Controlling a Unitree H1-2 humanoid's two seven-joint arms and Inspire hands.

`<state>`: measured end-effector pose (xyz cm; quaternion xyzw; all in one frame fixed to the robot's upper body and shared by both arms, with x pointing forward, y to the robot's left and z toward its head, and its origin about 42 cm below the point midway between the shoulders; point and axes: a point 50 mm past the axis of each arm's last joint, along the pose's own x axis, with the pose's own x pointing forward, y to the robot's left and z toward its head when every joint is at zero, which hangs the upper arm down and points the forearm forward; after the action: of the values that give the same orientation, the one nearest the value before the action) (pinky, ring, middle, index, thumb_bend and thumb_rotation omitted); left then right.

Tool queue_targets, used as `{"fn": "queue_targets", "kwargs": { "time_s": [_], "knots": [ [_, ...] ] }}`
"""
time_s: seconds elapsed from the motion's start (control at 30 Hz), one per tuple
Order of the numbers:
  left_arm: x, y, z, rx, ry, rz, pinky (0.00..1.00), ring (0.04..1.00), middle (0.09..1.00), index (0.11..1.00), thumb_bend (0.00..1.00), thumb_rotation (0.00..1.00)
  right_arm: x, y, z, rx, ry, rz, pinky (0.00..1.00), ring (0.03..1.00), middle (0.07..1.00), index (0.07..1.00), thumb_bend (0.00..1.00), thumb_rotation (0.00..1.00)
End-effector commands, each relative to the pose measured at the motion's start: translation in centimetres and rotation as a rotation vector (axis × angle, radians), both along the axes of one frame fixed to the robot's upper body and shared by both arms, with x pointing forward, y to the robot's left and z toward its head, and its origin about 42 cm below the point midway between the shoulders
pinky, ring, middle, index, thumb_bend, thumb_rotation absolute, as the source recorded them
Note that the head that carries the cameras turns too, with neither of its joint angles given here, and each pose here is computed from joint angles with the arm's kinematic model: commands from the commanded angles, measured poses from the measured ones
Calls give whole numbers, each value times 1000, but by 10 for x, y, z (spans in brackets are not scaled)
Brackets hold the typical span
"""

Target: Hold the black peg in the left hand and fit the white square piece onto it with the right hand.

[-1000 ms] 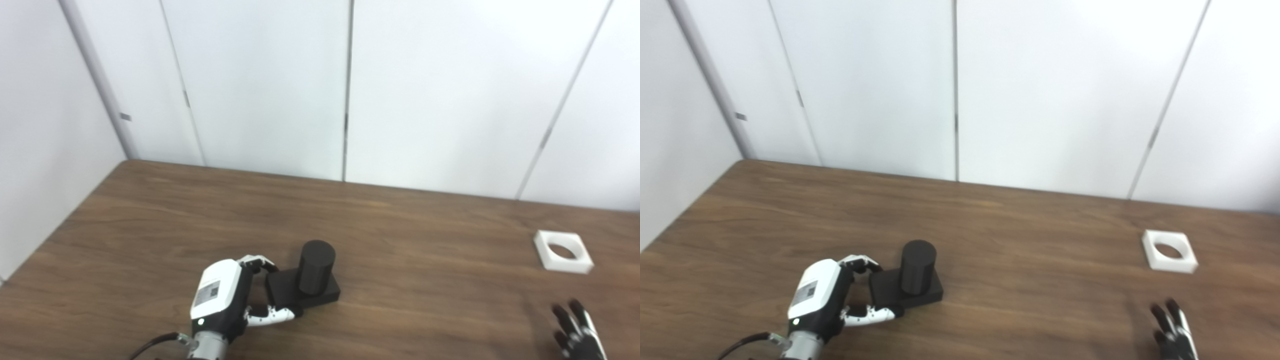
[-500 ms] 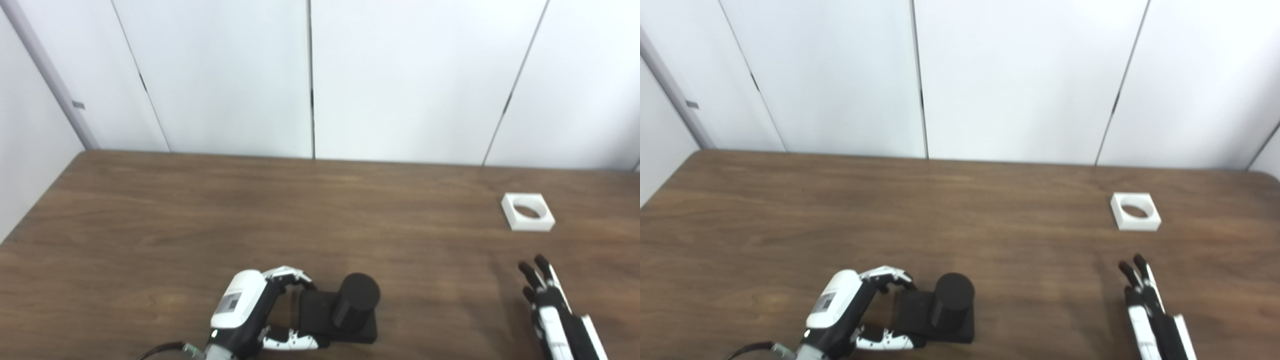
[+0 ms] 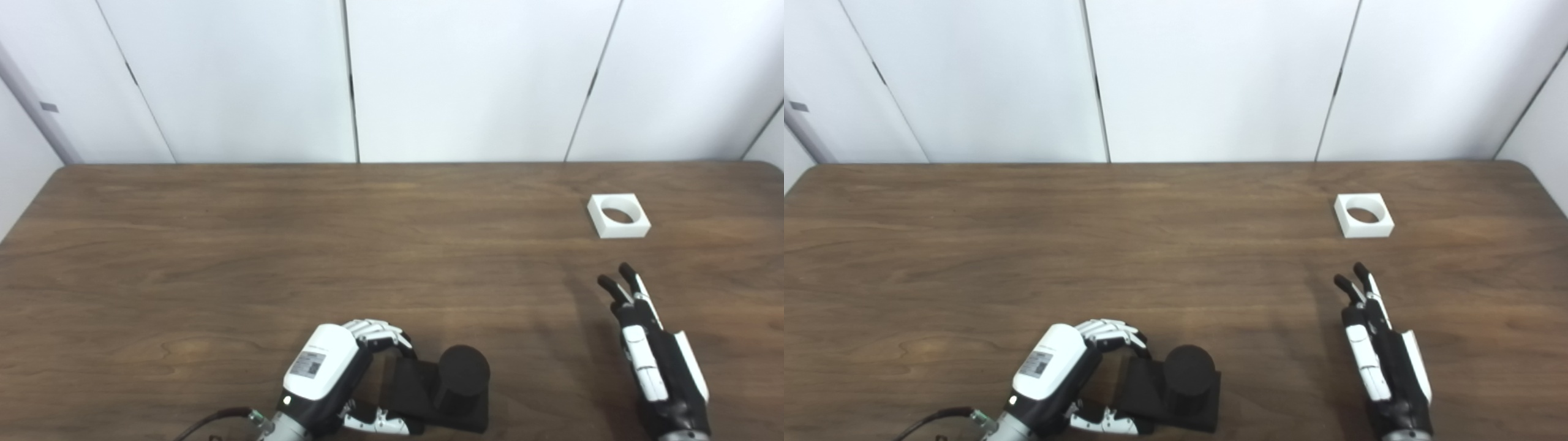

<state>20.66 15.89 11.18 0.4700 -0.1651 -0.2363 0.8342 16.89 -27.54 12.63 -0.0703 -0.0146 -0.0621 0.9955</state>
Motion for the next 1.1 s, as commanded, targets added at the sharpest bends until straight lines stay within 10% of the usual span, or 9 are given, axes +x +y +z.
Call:
{"fn": "queue_targets", "kwargs": {
  "time_s": [0.0,0.37,1.07],
  "knots": [
    [-5,1,-18,92,46,13,769,746,708,486,522,51,0,12,10,32,-52,-17,1000,983,903,963,542,905],
    [-7,3,-19,199,-60,64,776,735,695,486,522,50,0,8,9,32,-51,-14,1000,980,903,960,553,893],
    [-4,18,-19,218,-24,115,745,718,687,486,522,50,24,-7,36,31,-140,-5,991,982,948,946,507,755]
  ]
}}
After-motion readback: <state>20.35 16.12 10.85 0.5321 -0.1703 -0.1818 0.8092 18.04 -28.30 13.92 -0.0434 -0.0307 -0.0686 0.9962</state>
